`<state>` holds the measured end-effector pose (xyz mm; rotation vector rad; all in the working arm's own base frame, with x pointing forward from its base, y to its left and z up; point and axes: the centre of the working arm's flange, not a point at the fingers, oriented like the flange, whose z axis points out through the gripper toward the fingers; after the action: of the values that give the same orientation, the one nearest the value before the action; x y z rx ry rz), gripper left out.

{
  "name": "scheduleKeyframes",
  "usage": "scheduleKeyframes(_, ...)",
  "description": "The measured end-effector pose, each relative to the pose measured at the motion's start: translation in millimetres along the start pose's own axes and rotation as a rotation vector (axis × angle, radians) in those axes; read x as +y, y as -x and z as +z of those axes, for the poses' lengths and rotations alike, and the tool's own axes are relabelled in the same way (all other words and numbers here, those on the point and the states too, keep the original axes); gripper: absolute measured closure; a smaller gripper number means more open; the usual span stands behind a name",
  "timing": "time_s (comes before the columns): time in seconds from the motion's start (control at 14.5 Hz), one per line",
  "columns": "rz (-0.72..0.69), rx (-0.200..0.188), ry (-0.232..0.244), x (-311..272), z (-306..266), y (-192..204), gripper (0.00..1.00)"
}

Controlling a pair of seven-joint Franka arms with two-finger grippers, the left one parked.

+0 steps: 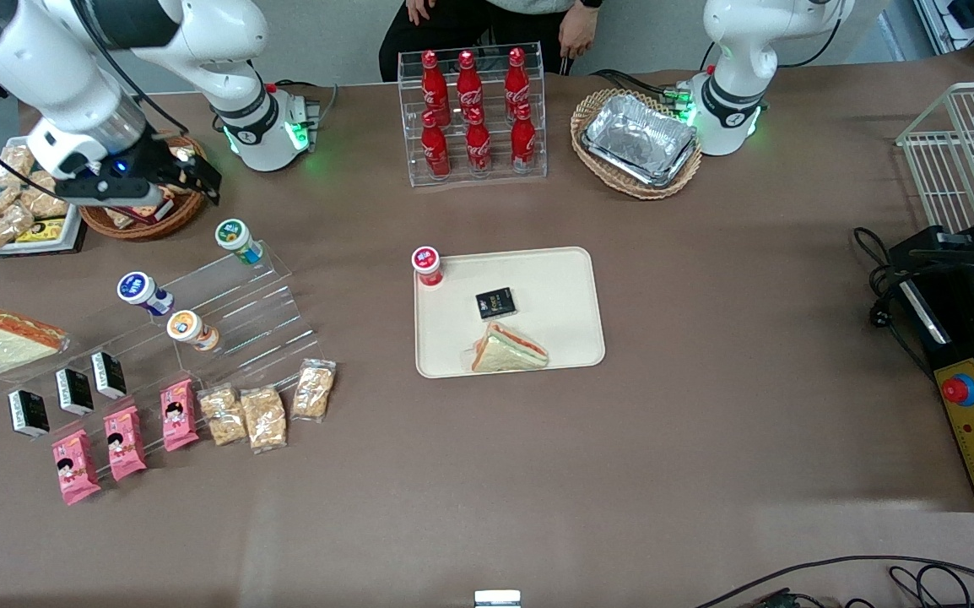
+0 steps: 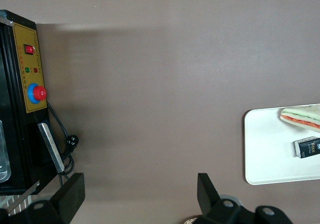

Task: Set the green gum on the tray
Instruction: 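Lower the right gripper and close it on the green-labelled bottle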

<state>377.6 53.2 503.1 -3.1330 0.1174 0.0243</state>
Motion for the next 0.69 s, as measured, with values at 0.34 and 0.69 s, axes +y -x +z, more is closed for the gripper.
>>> scheduleKeyframes(0.34,0.026,0.007,-0.014,7,70,8,0.0)
scheduleKeyframes(0.69,0.055,0.02,0.001,-6,91,14,0.0)
